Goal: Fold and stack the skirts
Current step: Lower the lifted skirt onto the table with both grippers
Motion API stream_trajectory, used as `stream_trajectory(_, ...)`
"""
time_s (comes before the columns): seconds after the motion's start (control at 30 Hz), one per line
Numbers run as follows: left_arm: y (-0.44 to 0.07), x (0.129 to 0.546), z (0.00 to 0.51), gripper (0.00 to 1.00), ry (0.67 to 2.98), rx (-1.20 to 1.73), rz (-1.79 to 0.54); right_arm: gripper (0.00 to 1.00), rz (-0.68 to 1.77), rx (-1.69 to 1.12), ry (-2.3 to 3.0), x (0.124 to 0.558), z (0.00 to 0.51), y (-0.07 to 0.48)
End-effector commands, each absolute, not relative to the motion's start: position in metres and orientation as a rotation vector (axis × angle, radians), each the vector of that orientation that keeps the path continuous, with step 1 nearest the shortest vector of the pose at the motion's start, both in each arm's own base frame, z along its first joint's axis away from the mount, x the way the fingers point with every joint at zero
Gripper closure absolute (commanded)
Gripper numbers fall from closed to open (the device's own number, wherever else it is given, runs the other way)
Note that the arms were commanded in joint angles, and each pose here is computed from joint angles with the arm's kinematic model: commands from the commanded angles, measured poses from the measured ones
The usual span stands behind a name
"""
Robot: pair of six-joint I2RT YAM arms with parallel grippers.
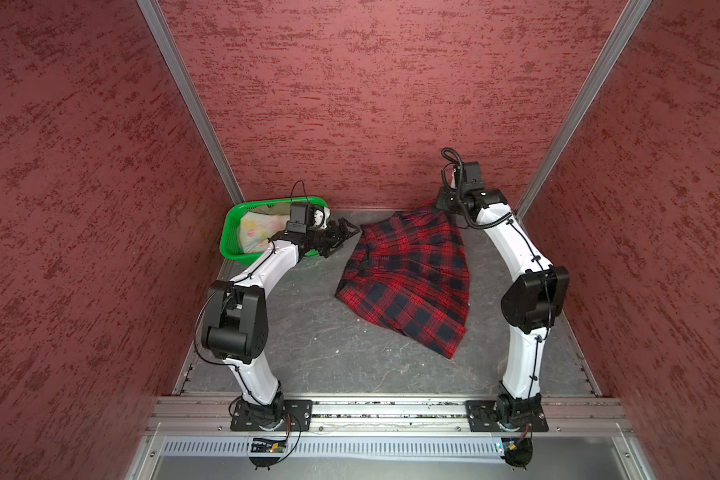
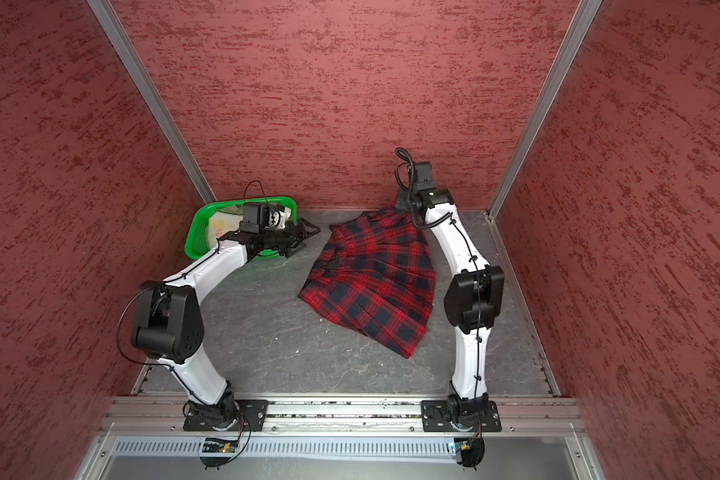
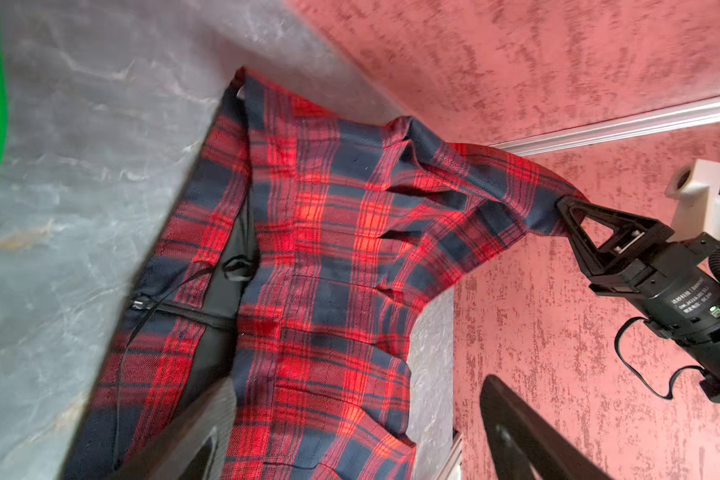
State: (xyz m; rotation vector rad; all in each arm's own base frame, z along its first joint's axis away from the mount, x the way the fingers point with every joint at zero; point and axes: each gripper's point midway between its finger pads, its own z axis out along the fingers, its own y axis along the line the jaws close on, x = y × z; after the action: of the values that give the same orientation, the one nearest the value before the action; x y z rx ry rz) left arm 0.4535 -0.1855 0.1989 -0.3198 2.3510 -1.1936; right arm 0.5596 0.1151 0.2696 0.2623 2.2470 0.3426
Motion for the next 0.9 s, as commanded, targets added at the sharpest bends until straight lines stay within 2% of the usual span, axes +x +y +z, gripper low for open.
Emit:
stream_trajectory(0.0, -0.192, 0.449, 0.199, 0.09, 2.322, -0.280, -1.206, 1.00, 0.445, 0.238, 2.119, 0.553, 0.314, 0.120)
stream_trajectory(0.2, -0.213, 0.463, 0.165, 0.17, 2.376, -0.262, -1.179, 1.00, 0.508, 0.218, 2.103, 0.538, 0.315, 0.123)
stream_trajectory(0.5, -0.238, 0.527, 0.131, 0.30, 2.282, -0.336, -1.209, 1.00, 0.601, 0.224, 2.057, 0.525, 0.327, 0.127)
stream_trajectory(0.87, -0.244, 0.572, 0.094, 0.31, 2.218, -0.331, -1.160, 1.00, 0.691, 0.198, 1.991, 0.522, 0.355, 0.136)
